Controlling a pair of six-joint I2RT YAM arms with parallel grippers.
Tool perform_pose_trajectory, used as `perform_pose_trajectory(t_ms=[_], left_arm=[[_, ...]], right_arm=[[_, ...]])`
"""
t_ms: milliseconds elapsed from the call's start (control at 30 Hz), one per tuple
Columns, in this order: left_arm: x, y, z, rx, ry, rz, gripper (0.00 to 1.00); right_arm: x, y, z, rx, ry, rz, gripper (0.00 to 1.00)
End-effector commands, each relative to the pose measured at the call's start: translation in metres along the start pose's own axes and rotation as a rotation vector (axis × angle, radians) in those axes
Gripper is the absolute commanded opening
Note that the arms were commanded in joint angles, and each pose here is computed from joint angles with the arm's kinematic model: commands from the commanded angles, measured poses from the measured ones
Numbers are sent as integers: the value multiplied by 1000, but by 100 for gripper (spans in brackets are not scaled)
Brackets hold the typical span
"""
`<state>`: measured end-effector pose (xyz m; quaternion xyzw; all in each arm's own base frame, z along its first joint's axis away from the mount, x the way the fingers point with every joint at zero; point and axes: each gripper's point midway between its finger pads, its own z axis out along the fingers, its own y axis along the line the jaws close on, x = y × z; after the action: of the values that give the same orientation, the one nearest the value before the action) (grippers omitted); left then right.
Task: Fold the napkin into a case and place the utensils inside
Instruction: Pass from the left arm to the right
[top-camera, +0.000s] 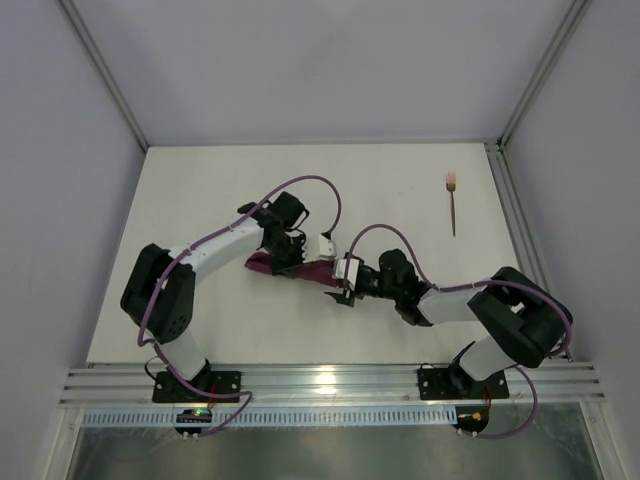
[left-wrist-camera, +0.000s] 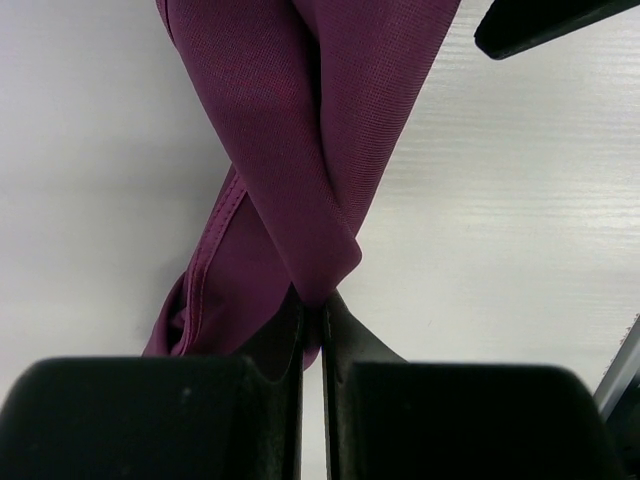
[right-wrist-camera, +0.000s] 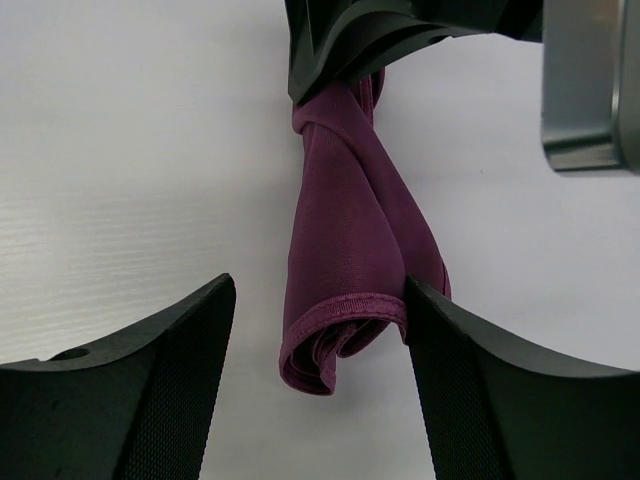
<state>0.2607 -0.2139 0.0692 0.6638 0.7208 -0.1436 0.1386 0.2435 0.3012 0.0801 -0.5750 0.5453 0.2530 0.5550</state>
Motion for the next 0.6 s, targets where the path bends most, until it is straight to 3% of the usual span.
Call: perform_pose_trajectory(t_ms=[0,133,233,400,567], left_arm=[[-3,-8,1,45,-14,5,0],[-3,-8,0,47,-14,8,0],[-4,-7,-1,45,-14,10,0],[-3,-7,-1,52,-4,9,0],[-4,-4,0,51,-2,2,0]], right_arm=[[-29,-16,11,36,-91,-41,71],[-21,-18,14,48,-66,-25,71],[-19,-19,17,46,-58,-9,65],[-15,-16,18,37,-32,45,32],[-8,-11,16,30,3,114,20]])
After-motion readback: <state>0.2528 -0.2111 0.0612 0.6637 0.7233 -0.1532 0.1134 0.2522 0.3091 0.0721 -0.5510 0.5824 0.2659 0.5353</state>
